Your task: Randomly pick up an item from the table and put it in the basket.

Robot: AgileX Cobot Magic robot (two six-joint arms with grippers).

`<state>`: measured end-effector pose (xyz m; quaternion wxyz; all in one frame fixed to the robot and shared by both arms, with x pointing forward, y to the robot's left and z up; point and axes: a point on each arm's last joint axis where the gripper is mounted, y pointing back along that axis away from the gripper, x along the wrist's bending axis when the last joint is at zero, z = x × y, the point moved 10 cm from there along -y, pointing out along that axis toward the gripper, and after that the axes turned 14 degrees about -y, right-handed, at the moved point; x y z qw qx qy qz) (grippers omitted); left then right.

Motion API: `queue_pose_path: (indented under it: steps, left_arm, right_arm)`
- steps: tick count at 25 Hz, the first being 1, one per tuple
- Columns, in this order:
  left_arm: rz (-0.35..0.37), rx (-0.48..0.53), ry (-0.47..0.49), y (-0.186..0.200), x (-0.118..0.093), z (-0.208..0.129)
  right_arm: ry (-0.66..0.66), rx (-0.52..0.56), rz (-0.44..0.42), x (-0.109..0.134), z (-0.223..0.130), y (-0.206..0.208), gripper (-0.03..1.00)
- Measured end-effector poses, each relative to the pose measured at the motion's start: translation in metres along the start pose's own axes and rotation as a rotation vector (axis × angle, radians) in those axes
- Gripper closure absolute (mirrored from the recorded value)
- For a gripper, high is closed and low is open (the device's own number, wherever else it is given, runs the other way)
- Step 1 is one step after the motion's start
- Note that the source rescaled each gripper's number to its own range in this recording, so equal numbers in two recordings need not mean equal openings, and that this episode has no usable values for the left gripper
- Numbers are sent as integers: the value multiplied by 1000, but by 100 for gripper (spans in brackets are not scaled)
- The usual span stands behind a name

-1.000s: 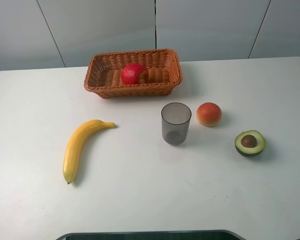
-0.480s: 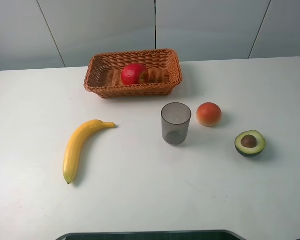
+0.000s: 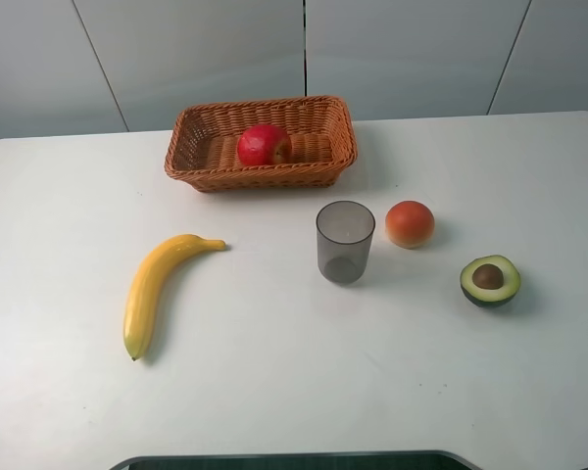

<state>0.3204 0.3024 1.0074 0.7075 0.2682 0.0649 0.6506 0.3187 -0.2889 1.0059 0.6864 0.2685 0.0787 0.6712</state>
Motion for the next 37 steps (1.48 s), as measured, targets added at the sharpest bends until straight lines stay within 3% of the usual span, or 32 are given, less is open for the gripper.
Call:
queue_pose_path:
  steps: [37]
  left_arm:
    - [0,0,0,0,0,0]
  right_arm:
    - [1,0,2,0,0,0,-3]
